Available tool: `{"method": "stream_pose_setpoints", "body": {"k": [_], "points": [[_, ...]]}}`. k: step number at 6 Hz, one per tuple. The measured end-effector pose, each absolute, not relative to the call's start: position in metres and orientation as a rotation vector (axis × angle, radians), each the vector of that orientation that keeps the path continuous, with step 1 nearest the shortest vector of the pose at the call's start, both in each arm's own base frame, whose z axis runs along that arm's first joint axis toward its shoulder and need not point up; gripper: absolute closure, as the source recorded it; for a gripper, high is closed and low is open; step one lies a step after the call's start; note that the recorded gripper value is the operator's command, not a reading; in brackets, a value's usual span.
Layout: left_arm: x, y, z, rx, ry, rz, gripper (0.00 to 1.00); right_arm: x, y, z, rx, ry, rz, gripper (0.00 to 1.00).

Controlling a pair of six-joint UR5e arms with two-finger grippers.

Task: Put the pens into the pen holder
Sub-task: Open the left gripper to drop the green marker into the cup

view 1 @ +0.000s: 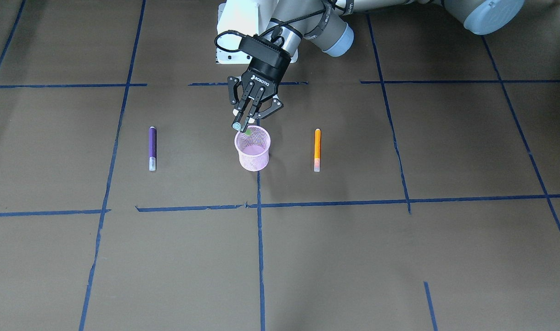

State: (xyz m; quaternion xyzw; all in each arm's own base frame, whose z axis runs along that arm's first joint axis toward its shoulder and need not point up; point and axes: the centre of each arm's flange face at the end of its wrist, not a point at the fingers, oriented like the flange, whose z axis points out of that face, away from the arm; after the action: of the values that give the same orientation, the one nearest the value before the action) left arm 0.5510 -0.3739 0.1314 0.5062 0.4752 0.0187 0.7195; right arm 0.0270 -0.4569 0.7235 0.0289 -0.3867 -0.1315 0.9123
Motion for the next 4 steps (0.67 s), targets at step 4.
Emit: {"method": "stream_pose_setpoints", "body": {"k": [4], "points": [[0.5495,-0.3741,0.1356,1.122,1.033,0.05,0.0,0.027,-0.4569,0.7234,0.06,-0.797,-0.271,0.0]]}}
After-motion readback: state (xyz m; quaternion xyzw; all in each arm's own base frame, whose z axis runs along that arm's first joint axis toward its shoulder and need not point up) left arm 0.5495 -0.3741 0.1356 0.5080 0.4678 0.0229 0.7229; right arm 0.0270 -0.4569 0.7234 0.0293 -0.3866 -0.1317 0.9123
